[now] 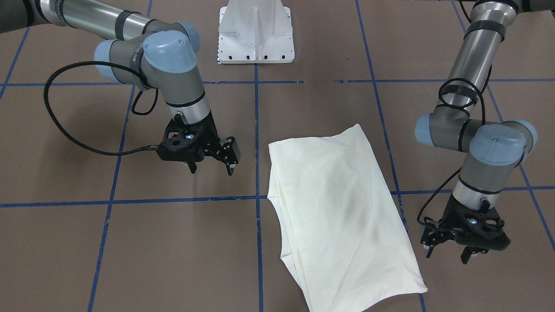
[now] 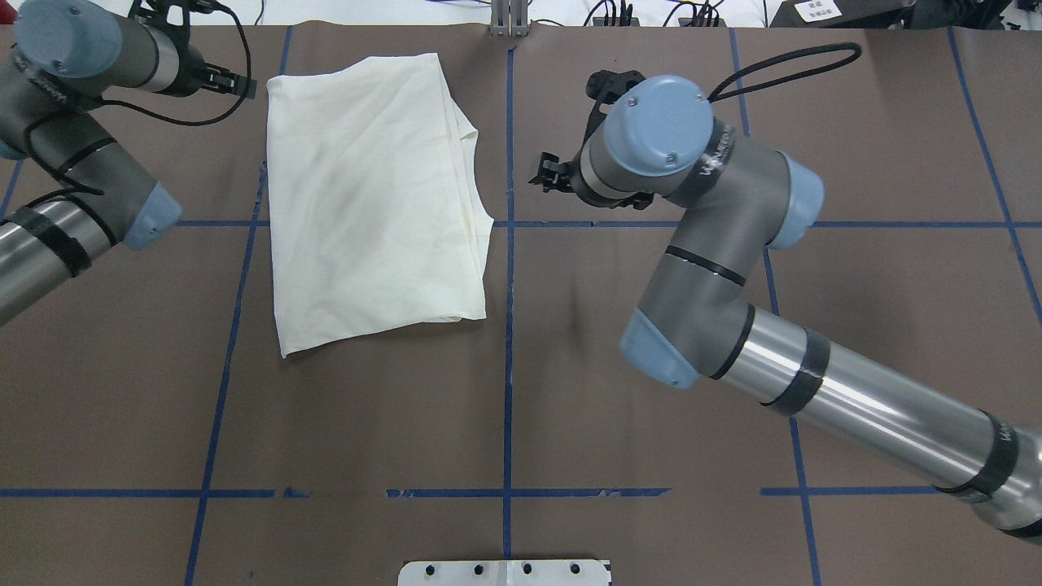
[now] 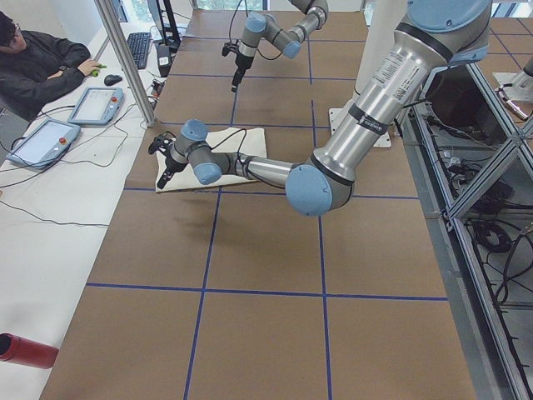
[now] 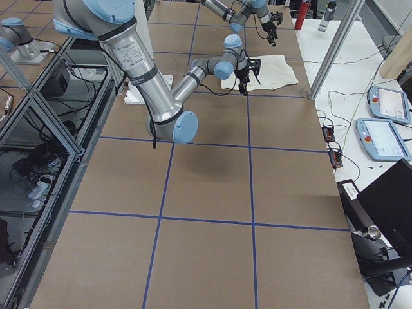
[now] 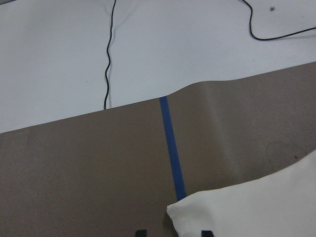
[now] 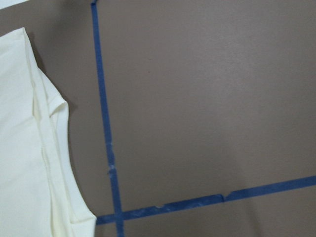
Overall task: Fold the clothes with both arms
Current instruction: 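Grasp the shirt's opposite side with the right gripper and pull it toward the table center, then release the shirt and draw back the right gripper while the left gripper lowers, then move both grippers to the shirt corners nearest the robot, then close both grippers on the near shirt corners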
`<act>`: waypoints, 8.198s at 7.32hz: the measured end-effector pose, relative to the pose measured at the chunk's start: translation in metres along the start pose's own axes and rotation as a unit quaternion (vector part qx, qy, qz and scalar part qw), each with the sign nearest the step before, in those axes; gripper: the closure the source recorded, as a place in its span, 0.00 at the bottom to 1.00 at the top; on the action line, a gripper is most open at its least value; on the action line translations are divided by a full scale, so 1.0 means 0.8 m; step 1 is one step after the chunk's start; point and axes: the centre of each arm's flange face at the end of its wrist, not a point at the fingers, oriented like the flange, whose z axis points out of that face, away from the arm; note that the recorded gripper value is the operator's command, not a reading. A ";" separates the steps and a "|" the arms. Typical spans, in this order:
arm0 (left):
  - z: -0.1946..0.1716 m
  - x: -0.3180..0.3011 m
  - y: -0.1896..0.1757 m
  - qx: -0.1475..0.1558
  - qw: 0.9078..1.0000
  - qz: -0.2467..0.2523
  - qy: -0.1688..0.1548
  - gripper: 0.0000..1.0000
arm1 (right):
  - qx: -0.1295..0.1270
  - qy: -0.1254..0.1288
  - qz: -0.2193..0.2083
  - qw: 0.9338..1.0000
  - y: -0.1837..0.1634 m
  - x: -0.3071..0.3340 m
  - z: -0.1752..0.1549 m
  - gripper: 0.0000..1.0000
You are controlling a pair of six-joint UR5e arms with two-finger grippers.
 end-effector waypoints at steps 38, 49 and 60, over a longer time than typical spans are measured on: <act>-0.209 0.353 0.289 -0.088 0.912 -0.346 0.203 0.49 | -0.022 -0.135 -0.010 0.991 0.193 0.309 -0.112 0.00; -0.216 0.518 0.417 -0.152 0.878 -0.424 0.160 0.44 | -0.020 -0.134 0.007 0.991 0.188 0.316 -0.115 0.00; -0.227 0.522 0.405 -0.148 0.876 -0.427 0.171 1.00 | 0.003 -0.050 0.146 0.988 0.210 0.209 -0.097 0.00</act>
